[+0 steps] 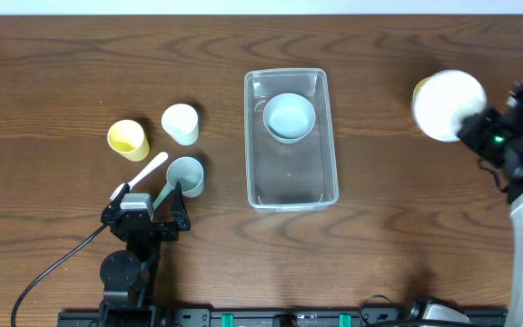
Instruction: Pack container
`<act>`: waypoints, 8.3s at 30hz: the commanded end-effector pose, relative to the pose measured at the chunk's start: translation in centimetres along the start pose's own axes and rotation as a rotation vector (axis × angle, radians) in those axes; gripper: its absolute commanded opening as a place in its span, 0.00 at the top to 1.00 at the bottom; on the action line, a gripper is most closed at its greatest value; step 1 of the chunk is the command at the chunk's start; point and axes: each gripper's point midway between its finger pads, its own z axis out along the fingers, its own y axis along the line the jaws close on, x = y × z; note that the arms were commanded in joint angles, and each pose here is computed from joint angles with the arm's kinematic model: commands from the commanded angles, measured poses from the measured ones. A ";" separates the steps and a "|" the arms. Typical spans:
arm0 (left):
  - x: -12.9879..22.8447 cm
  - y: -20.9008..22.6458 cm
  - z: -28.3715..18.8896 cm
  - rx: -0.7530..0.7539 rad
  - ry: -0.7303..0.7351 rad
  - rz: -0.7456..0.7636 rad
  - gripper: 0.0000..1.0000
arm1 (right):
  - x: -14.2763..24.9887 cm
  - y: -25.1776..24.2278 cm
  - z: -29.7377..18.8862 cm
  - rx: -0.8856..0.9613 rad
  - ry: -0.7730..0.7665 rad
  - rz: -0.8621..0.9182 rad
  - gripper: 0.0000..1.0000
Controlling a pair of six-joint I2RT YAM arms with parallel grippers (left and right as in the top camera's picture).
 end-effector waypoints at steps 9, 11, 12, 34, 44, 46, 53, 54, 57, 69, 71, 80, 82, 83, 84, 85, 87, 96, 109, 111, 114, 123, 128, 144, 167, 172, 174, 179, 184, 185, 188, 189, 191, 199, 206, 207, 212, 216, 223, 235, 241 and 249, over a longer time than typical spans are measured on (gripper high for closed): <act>1.8 0.5 0.2 -0.022 0.048 0.021 0.02 | 7.8 15.2 6.4 -0.289 0.132 -0.210 0.97; 1.8 0.5 0.2 -0.022 0.048 0.021 0.02 | 9.5 15.9 8.3 -0.272 0.163 -0.232 0.96; 1.8 0.5 0.2 -0.022 0.048 0.021 0.02 | 10.3 16.1 9.2 -0.260 0.179 -0.241 0.96; 1.8 0.5 0.2 -0.022 0.048 0.021 0.02 | 14.4 16.1 17.3 -0.026 0.233 -0.366 0.98; 1.8 0.5 0.2 -0.022 0.048 0.021 0.02 | 14.8 15.4 17.2 0.005 0.251 -0.378 0.99; 1.8 0.5 0.2 -0.022 0.048 0.021 0.02 | 14.8 15.4 17.2 0.005 0.251 -0.379 0.94; 1.8 0.5 0.2 -0.022 0.048 0.021 0.02 | 14.8 15.4 17.2 0.005 0.252 -0.379 0.67; 1.8 0.5 0.2 -0.022 0.048 0.021 0.02 | 14.9 15.4 17.2 0.006 0.252 -0.379 0.67; 1.8 0.5 0.2 -0.022 0.048 0.021 0.02 | 14.8 15.5 17.2 -0.001 0.251 -0.380 0.68; 1.8 0.5 0.2 -0.022 0.048 0.021 0.02 | 6.4 17.5 7.8 0.038 0.136 -0.337 0.58; 1.8 0.5 0.2 -0.022 0.048 0.021 0.02 | 4.3 15.3 6.5 0.089 0.108 -0.295 0.58; 1.8 0.5 0.2 -0.022 0.048 0.021 0.02 | -1.0 -0.3 5.1 0.400 0.133 -0.020 0.59; 1.8 0.5 0.2 -0.022 0.048 0.021 0.02 | -1.0 -2.7 5.3 0.435 0.148 0.027 0.59; 1.8 0.5 0.2 -0.022 0.048 0.021 0.02 | -0.9 -4.2 5.5 0.457 0.158 0.055 0.60; 1.8 0.5 0.2 -0.022 0.048 0.021 0.02 | -0.7 -5.6 5.8 0.474 0.170 0.080 0.60; 1.8 0.5 0.2 -0.022 0.048 0.021 0.02 | -0.4 -6.5 6.3 0.475 0.182 0.088 0.61; 1.8 0.5 0.2 -0.022 0.048 0.021 0.02 | 0.1 -7.9 7.4 0.464 0.209 0.095 0.62; 1.8 0.5 0.2 -0.022 0.048 0.021 0.02 | 1.6 -10.9 12.2 0.476 0.245 0.116 0.64; 1.8 0.5 0.2 -0.022 0.048 0.021 0.02 | 2.5 -14.8 16.4 0.518 0.245 0.163 0.67; 1.8 0.5 0.2 -0.022 0.048 0.021 0.02 | 2.7 -15.2 16.8 0.524 0.250 0.166 0.69; 1.8 0.5 0.2 -0.022 0.048 0.021 0.02 | 3.0 -15.7 17.0 0.530 0.256 0.171 0.79; 1.8 0.5 0.2 -0.022 0.048 0.021 0.02 | 2.4 -15.7 17.1 0.521 0.238 0.160 0.96; 1.8 0.5 0.2 -0.022 0.048 0.022 0.02 | 2.6 -15.8 17.0 0.524 0.251 0.150 0.99; 1.8 0.5 0.2 -0.022 0.048 0.022 0.02 | -1.2 3.8 8.5 -0.054 0.146 -0.156 0.99; 1.8 0.5 0.2 -0.022 0.048 0.021 0.02 | 11.0 16.7 13.9 -0.063 0.198 -0.431 0.99; 1.8 0.5 0.2 -0.022 0.048 0.021 0.02 | 12.9 15.5 15.9 -0.028 0.256 -0.437 0.99; 1.8 0.5 0.2 -0.022 0.048 0.021 0.02 | 13.7 15.1 16.6 -0.017 0.276 -0.441 0.99; 1.8 0.5 0.2 -0.022 0.048 0.021 0.02 | 14.4 14.9 17.2 -0.010 0.293 -0.444 0.98; 1.8 0.5 0.2 -0.022 0.048 0.022 0.02 | 14.6 15.0 17.2 -0.015 0.297 -0.446 0.59; 1.8 0.5 0.2 -0.022 0.048 0.022 0.02 | 14.6 15.0 17.2 -0.015 0.298 -0.446 0.57; 1.8 0.5 0.2 -0.022 0.048 0.021 0.02 | 14.8 15.2 17.1 -0.028 0.306 -0.445 0.57; 1.8 0.5 0.2 -0.022 0.048 0.021 0.02 | 14.9 15.4 17.0 -0.036 0.311 -0.444 0.57; 1.8 0.5 0.2 -0.022 0.048 0.021 0.02 | 14.8 15.8 16.7 -0.052 0.319 -0.442 0.57; 1.8 0.5 0.2 -0.022 0.048 0.021 0.02 | 6.3 17.6 8.7 -0.037 0.157 -0.408 0.51; 1.8 0.5 0.2 -0.022 0.048 0.022 0.02 | -3.0 8.8 1.9 0.181 -0.032 -0.239 0.45; 1.8 0.5 0.2 -0.022 0.048 0.021 0.02 | -3.7 6.8 1.4 0.228 -0.038 -0.208 0.44; 1.8 0.5 0.2 -0.022 0.048 0.021 0.02 | -5.3 -1.0 0.8 0.393 -0.021 -0.064 0.34; 1.8 0.5 0.2 -0.022 0.048 0.022 0.02 | -5.0 -4.5 1.8 0.459 0.022 -0.010 0.25; 1.8 0.5 0.2 -0.023 0.048 0.022 0.02 | -3.1 -6.6 3.7 0.511 0.124 0.014 0.01; 1.8 0.6 0.2 -0.030 0.048 0.021 0.02 | -2.6 -6.8 3.8 0.517 0.145 0.016 0.01; 1.0 -0.9 0.2 0.056 0.020 -0.038 0.02 | -2.6 -6.8 3.8 0.517 0.145 0.016 0.01; -4.0 -3.7 -1.7 0.194 0.066 -0.186 0.02 | -2.6 -6.8 3.8 0.517 0.145 0.016 0.01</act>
